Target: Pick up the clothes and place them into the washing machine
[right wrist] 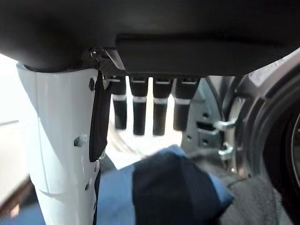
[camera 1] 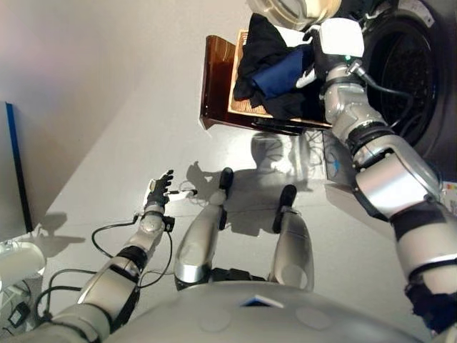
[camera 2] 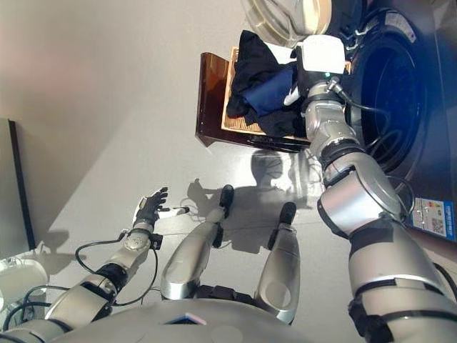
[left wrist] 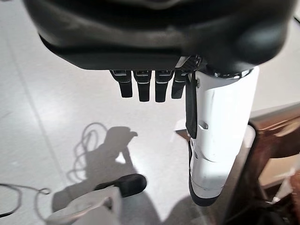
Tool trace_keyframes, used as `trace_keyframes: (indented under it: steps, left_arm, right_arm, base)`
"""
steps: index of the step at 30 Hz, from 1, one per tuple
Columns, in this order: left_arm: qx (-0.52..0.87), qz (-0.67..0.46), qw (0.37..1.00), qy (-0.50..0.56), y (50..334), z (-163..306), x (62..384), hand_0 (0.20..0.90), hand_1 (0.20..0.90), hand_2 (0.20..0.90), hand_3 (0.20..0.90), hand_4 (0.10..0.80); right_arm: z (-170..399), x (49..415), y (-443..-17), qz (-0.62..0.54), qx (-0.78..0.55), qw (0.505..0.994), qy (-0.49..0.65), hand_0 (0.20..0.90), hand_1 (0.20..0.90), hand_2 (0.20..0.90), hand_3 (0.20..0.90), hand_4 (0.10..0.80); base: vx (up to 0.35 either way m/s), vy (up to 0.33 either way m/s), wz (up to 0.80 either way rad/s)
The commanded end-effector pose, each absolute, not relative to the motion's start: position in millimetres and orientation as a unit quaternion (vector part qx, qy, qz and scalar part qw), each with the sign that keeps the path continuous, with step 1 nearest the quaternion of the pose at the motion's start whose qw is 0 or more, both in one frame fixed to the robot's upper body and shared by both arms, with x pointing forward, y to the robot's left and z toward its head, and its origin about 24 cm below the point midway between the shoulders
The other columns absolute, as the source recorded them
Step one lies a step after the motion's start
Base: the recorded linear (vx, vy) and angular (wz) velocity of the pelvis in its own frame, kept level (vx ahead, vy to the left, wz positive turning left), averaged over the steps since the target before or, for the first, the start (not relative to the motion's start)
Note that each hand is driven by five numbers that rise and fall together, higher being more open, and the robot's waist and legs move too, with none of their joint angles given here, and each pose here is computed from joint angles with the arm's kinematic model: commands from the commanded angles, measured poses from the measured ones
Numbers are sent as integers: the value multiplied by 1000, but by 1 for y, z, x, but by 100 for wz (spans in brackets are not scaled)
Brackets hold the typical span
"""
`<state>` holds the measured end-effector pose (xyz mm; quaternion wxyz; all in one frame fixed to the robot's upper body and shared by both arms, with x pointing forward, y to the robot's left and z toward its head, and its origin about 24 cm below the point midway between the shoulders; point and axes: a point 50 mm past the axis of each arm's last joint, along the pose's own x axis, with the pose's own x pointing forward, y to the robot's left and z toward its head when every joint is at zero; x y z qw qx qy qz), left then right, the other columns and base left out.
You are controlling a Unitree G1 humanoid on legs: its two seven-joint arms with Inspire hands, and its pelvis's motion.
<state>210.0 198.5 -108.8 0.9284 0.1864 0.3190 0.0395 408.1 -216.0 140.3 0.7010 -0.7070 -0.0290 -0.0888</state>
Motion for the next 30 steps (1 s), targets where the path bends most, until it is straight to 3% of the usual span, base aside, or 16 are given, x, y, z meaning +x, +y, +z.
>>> trace_keyframes:
  steps: [1,4,17,26,27,28,30]
  left_arm:
    - [213,82,928,294,221,-97,224,900,900,900,900,800]
    - [214,80,932,281,218,-93,229,900,900,900,900,800]
    - [193,86,956,201,211,-61,264,900,900,900,900,800]
    - [187,82,962,181,207,-55,269,900,900,900,900,800]
    - [187,83,963,175,207,-52,271,900,900,900,900,800]
    - [186,83,964,173,206,-52,271,900,900,900,900,800]
    - [186,84,964,170,206,-51,272,900,900,900,900,800]
  right_arm:
    - [202,416,-221,-157,-737,647,-116,900,900,900,900,800]
    - [209,415,-228,-174,-749,628,-115,900,900,900,900,800]
    - [224,415,-240,-194,-744,633,-93,900,900,900,900,800]
    - [223,410,-262,-218,-757,613,-58,900,900,900,900,800]
    - [225,409,-264,-223,-758,610,-54,744,744,744,744,688]
    - [227,408,-267,-227,-761,605,-53,200,200,200,200,300]
    - [228,407,-269,-234,-764,599,-54,200,200,200,200,300]
  base:
    - [5,8,16]
    - [13,22,13]
    - [10,10,8]
    - [25,-2,5]
    - [79,-4,8]
    - [-17,20,13]
    - [-12,7,12]
